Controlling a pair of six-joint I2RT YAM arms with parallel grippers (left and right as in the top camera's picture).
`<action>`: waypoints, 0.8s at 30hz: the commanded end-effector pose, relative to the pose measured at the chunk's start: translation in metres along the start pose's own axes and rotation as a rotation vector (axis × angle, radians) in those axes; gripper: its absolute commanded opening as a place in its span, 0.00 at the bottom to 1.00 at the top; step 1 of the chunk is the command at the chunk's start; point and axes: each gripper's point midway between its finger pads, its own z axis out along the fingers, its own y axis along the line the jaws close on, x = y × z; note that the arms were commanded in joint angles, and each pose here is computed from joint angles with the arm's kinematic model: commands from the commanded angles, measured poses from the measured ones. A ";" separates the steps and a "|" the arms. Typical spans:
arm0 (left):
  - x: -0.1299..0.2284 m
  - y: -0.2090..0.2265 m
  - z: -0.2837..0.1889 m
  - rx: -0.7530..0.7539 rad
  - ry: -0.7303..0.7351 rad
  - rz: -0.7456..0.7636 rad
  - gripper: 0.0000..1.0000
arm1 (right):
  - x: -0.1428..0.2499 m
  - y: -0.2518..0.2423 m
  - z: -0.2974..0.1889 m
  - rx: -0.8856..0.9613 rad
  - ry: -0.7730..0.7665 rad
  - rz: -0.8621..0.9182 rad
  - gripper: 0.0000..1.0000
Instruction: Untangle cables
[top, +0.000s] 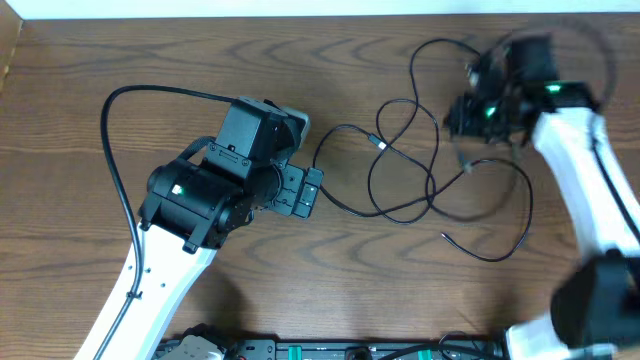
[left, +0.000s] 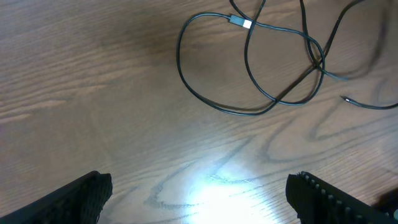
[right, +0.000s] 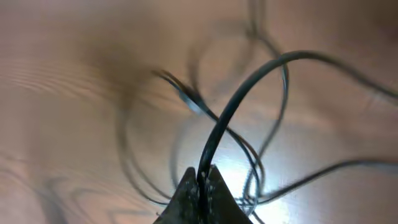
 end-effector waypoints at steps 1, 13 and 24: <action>0.000 -0.003 0.001 0.014 0.001 0.016 0.96 | -0.027 0.051 -0.066 -0.039 -0.160 -0.184 0.01; 0.001 -0.004 0.001 0.018 0.005 0.016 0.95 | -0.068 0.167 -0.258 -0.209 -0.630 -0.448 0.01; 0.001 -0.004 0.001 0.018 0.006 0.016 0.95 | -0.078 0.181 -0.355 -0.117 -0.897 -0.455 0.01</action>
